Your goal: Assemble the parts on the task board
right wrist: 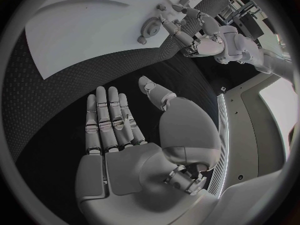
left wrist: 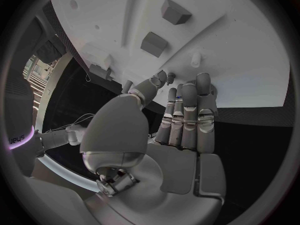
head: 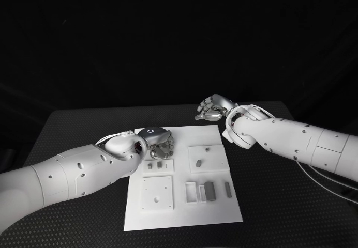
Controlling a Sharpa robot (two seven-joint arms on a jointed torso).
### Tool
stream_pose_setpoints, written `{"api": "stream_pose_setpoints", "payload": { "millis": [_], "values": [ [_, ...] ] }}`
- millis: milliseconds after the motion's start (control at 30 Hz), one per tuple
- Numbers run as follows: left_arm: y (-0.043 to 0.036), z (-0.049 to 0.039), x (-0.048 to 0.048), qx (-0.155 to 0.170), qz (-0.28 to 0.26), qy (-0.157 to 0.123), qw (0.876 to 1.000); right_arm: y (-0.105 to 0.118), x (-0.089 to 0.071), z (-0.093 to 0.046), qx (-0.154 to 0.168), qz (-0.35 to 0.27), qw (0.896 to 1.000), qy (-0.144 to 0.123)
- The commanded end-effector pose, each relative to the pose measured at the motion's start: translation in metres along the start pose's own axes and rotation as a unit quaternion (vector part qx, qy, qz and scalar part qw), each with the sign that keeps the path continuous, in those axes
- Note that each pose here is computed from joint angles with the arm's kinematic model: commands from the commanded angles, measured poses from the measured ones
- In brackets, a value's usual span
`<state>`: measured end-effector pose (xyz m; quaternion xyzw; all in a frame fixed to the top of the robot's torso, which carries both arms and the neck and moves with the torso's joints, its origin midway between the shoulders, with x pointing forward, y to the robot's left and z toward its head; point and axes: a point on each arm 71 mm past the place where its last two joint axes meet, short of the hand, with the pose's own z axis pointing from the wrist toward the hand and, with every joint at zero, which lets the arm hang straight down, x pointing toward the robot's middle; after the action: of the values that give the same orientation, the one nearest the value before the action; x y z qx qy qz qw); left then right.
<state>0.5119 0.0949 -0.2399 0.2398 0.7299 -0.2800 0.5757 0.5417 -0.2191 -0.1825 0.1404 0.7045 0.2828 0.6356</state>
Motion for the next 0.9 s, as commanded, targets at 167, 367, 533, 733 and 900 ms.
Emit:
{"api": "stream_pose_setpoints", "payload": {
  "millis": [167,367,533,733,900],
  "values": [
    [-0.0026,0.0033,0.0002,-0.004,0.001,-0.009,1.000,0.001,0.001,0.000,-0.003,0.008,1.000,0.008],
    [-0.0049,0.0054,0.0060,-0.005,-0.002,0.002,1.000,0.002,0.002,0.001,-0.004,0.009,1.000,0.008],
    [-0.0056,0.0069,0.0089,-0.007,-0.002,0.005,1.000,0.002,0.002,0.001,-0.004,0.009,1.000,0.008],
    [-0.0055,0.0081,0.0101,-0.005,-0.002,0.008,1.000,0.002,0.002,0.001,-0.004,0.009,1.000,0.009],
    [-0.0035,0.0083,0.0113,-0.008,-0.002,0.012,1.000,0.003,0.003,0.001,-0.004,0.009,1.000,0.010]
  ]
}}
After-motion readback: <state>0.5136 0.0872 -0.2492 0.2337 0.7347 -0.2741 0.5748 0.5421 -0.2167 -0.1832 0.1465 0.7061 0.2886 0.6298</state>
